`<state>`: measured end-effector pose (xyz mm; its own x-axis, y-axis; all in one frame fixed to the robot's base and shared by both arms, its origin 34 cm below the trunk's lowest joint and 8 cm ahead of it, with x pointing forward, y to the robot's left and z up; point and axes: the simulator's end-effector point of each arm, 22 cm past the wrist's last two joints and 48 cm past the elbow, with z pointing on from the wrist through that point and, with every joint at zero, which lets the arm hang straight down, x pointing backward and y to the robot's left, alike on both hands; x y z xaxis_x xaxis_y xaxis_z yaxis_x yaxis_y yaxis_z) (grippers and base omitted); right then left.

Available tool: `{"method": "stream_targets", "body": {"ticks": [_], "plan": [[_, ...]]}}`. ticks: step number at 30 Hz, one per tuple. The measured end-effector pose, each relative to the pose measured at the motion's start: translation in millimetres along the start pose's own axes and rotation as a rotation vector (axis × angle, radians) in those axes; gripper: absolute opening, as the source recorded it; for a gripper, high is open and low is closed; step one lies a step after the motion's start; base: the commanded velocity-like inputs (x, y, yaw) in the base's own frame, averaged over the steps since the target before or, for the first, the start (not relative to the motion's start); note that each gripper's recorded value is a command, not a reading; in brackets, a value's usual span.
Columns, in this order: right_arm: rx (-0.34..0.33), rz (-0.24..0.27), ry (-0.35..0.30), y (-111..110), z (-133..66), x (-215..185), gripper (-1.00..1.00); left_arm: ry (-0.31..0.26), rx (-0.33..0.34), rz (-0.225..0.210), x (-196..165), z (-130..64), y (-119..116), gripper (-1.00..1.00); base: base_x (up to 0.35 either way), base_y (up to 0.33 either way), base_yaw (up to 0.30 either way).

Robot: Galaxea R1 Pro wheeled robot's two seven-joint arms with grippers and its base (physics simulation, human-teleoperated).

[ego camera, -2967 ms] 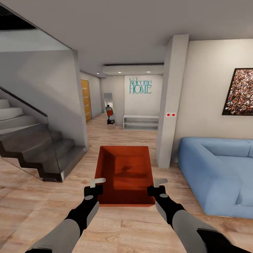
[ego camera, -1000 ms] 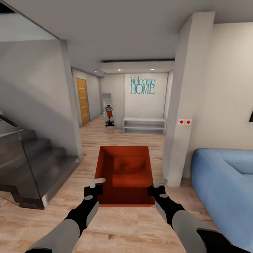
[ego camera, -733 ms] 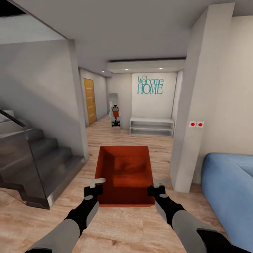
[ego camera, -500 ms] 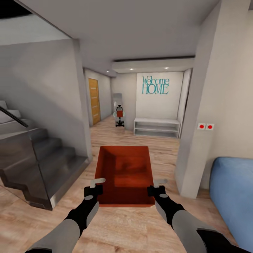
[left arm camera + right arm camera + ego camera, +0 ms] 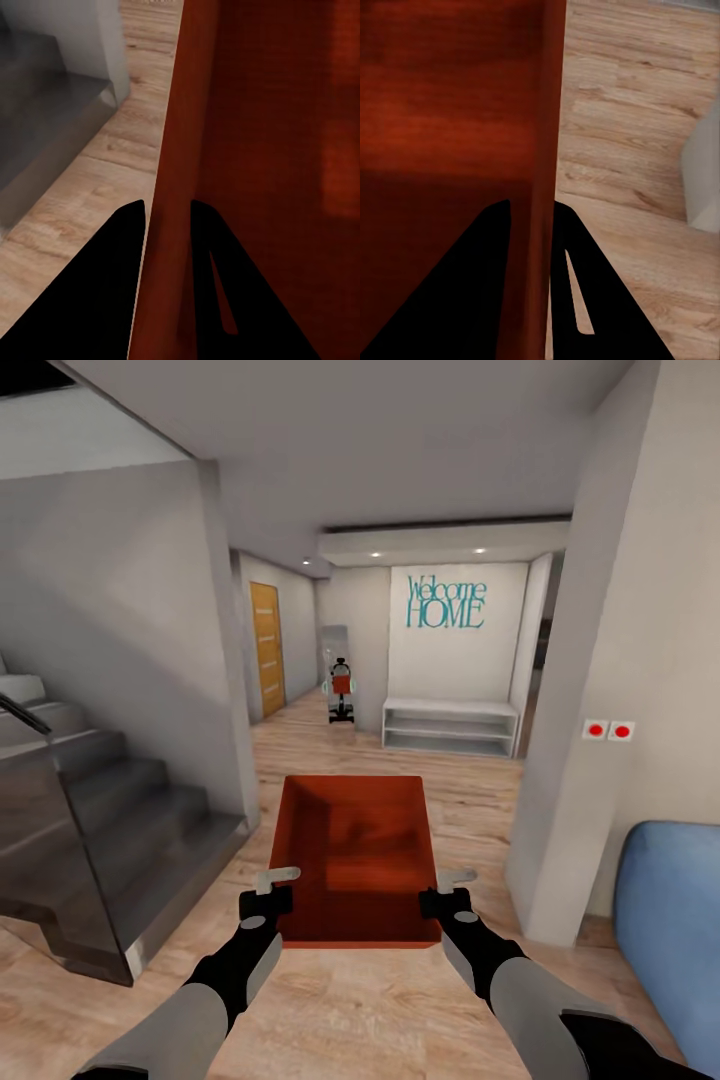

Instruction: Move the two storage containers from the living room to the garage. In the garage, place one container on the floor and stack the other container on top of it (either order is fine).

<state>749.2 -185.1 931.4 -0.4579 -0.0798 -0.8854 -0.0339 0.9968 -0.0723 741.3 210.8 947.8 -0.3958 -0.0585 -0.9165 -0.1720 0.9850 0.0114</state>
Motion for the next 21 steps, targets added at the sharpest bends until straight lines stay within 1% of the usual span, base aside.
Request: {"method": "stream_targets", "body": {"ticks": [21], "plan": [[0.0, 0.0, -0.001, -0.1, 0.0, -0.3, -1.0, -0.001, 0.0, -0.001, -0.1, -0.1, 0.0, -1.0, 0.322, 0.0, 0.0]]}}
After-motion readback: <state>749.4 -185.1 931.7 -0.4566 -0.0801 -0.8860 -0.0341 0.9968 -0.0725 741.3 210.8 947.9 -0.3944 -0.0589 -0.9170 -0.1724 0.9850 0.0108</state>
